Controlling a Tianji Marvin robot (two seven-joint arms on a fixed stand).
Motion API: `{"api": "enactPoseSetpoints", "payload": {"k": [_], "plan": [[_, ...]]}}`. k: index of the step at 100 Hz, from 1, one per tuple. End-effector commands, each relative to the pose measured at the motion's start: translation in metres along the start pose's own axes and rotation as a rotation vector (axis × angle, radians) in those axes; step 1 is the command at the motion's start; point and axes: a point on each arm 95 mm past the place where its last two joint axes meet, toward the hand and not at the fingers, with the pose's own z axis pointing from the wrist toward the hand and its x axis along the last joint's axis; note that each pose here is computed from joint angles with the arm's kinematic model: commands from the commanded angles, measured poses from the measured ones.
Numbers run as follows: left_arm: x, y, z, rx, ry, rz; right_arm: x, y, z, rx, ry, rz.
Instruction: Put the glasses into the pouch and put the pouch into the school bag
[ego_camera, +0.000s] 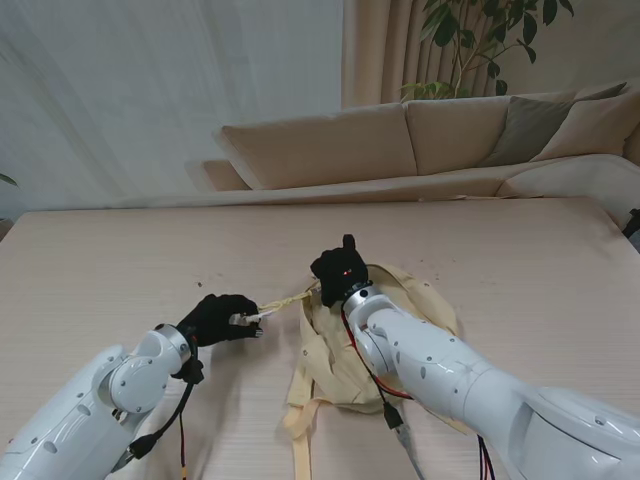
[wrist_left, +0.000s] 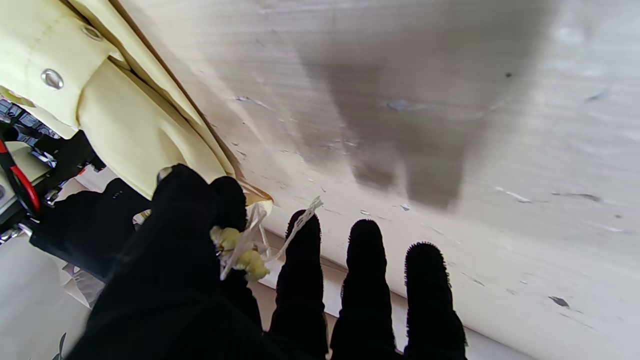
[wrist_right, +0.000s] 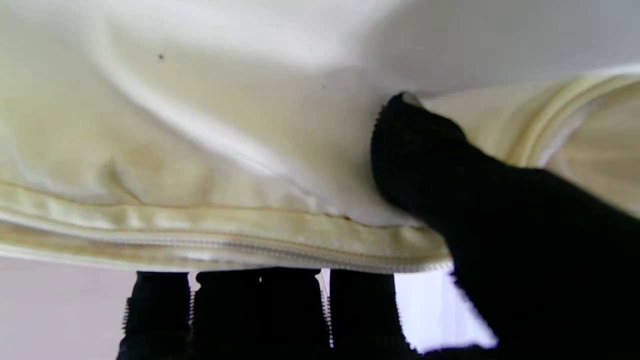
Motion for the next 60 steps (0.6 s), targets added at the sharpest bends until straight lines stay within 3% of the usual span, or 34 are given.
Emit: {"api": "enactPoseSetpoints", "payload": {"k": [1, 31, 51, 60], "plan": [[0.0011, 0.0011, -0.0019, -0.01, -0.003, -0.005, -0.0045, -0.0018, 0.0001, 0.009, -0.004, -0.01], [0.0061, -0.0001, 0.0026, -0.009, 0.016, -0.016, -0.006, -0.0035, -0.0007, -0.02, -0.024, 0.075], [0.0084, 0.001, 0.0025, -0.019, 0.027, -0.01, -0.0074, -0.0039, 0.0002, -0.074, -0.033, 0.076], [0.0056, 0.001, 0.0011, -0.024, 0.017, 0.0, -0.0092, -0.0036, 0.0004, -0.061, -0.018, 0.07]]}}
